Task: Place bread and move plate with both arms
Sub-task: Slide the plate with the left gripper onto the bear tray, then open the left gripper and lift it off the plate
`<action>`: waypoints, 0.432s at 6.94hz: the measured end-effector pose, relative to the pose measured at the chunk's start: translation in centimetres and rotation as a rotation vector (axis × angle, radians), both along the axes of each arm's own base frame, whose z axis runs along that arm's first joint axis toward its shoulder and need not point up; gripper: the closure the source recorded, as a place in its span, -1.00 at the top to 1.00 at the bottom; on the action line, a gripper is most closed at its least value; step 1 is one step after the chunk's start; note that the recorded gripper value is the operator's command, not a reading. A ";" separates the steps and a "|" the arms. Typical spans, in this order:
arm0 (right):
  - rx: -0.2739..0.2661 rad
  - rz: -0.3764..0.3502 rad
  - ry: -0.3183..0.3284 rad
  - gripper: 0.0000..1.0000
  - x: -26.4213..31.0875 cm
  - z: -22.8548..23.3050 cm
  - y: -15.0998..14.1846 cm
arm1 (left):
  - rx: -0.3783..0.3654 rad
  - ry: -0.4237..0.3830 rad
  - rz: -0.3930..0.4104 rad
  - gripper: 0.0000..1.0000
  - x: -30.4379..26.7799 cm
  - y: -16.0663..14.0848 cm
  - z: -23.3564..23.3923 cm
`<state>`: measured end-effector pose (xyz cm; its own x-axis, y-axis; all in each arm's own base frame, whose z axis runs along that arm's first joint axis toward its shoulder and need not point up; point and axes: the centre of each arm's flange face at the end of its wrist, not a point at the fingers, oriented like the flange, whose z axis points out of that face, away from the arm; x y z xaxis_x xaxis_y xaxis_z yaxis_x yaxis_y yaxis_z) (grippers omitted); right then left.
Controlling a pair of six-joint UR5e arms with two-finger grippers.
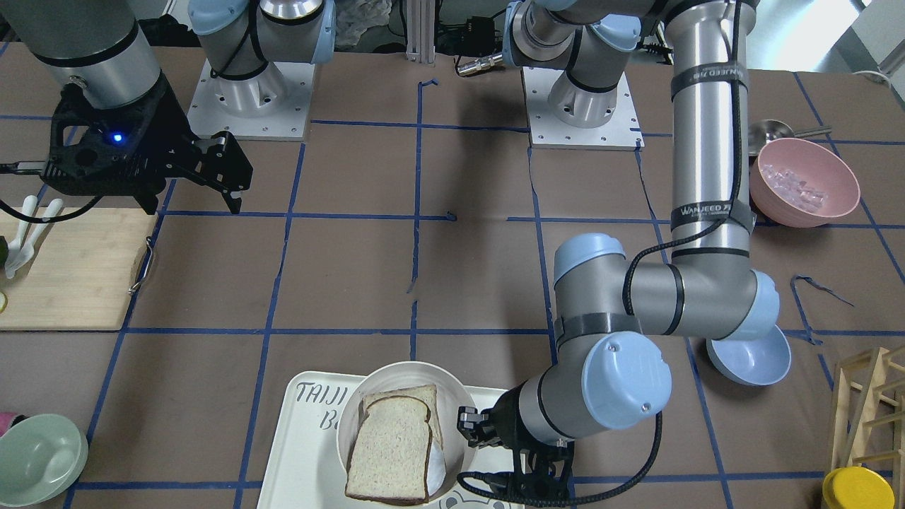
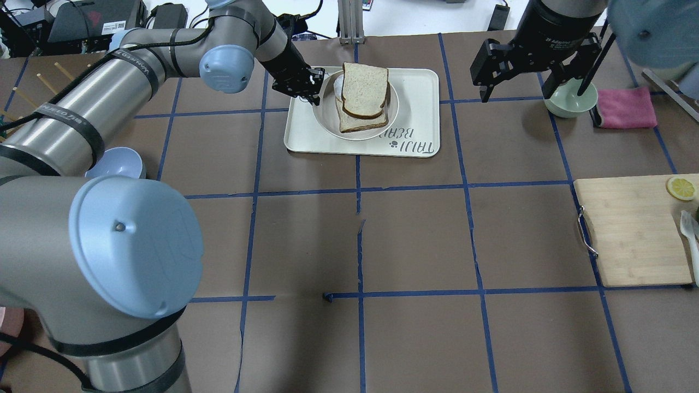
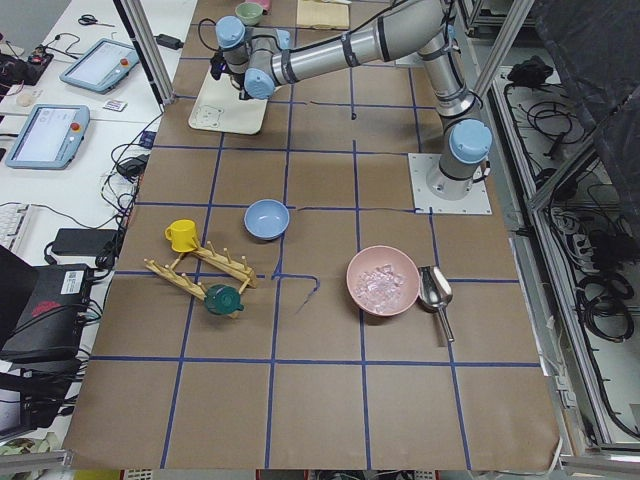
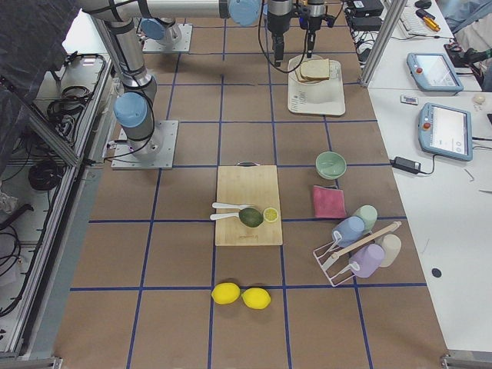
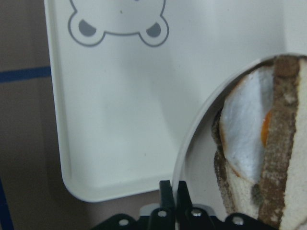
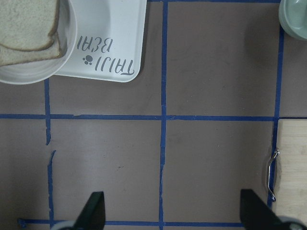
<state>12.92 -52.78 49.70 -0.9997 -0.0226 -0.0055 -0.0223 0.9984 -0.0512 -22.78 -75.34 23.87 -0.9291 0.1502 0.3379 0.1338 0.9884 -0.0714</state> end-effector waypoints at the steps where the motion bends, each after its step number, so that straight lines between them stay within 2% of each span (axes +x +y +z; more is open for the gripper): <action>1: 0.000 0.000 0.000 1.00 0.0 0.0 0.0 | -0.010 0.004 0.000 -1.00 -0.2 -1.6 -1.5; 2: 0.001 -0.001 -0.001 1.00 0.0 -0.1 0.0 | -0.026 0.007 -0.002 -1.00 -0.3 -2.7 -3.0; 3: 0.002 -0.002 -0.001 1.00 0.0 -0.1 0.0 | -0.040 0.009 -0.004 0.98 -0.4 -3.4 -4.0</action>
<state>12.91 -52.80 49.56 -0.9998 -0.0209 -0.0062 -0.0206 0.9986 -0.0493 -23.14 -78.72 19.84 -0.9256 0.1672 0.3396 0.1368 0.9843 -0.1118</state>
